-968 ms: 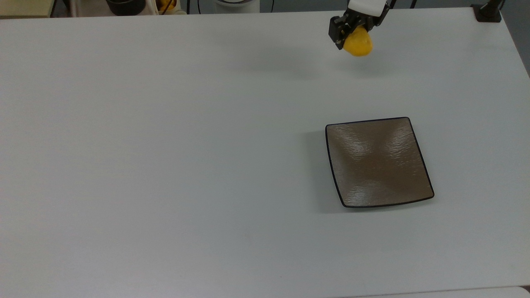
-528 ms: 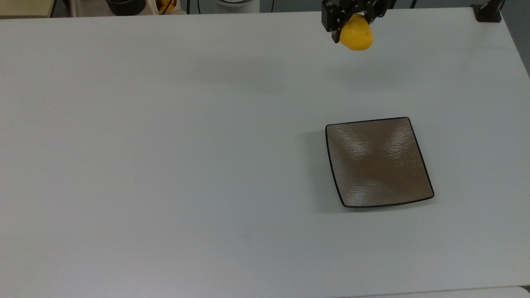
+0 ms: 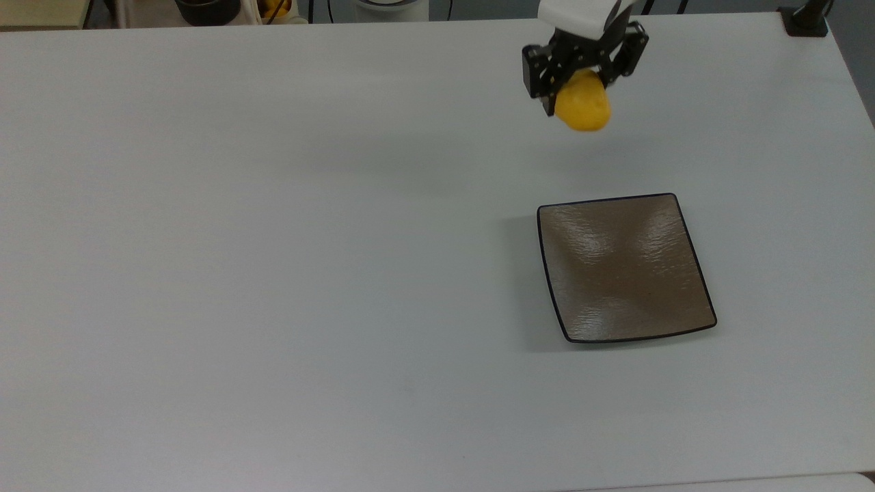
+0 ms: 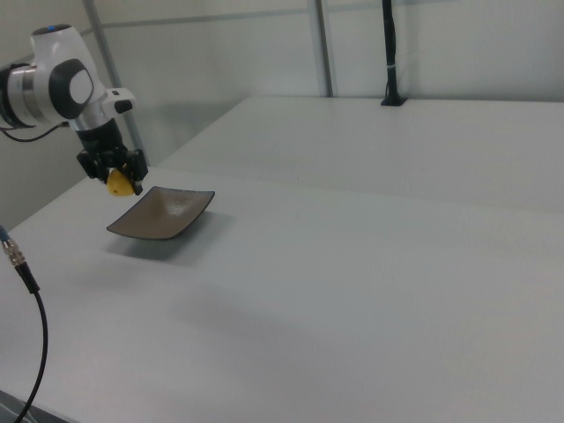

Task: Put potatoes on a ceramic plate
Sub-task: 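Carry the potato over the brown plate and lower it onto it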

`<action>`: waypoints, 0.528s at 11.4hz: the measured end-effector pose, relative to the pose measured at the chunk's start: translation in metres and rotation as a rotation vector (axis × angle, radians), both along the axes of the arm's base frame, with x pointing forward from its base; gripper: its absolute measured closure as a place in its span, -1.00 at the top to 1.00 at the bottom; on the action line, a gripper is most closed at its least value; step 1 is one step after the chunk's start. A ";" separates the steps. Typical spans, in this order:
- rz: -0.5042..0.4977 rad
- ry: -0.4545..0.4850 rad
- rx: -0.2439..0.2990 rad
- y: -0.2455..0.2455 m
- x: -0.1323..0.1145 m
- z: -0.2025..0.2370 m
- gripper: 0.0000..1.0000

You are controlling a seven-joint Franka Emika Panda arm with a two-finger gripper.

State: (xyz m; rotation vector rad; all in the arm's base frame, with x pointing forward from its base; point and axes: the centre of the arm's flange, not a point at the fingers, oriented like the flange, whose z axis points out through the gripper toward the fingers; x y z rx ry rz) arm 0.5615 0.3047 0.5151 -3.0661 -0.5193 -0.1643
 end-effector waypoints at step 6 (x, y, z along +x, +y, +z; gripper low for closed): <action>-0.080 -0.185 0.155 0.029 0.067 -0.083 0.22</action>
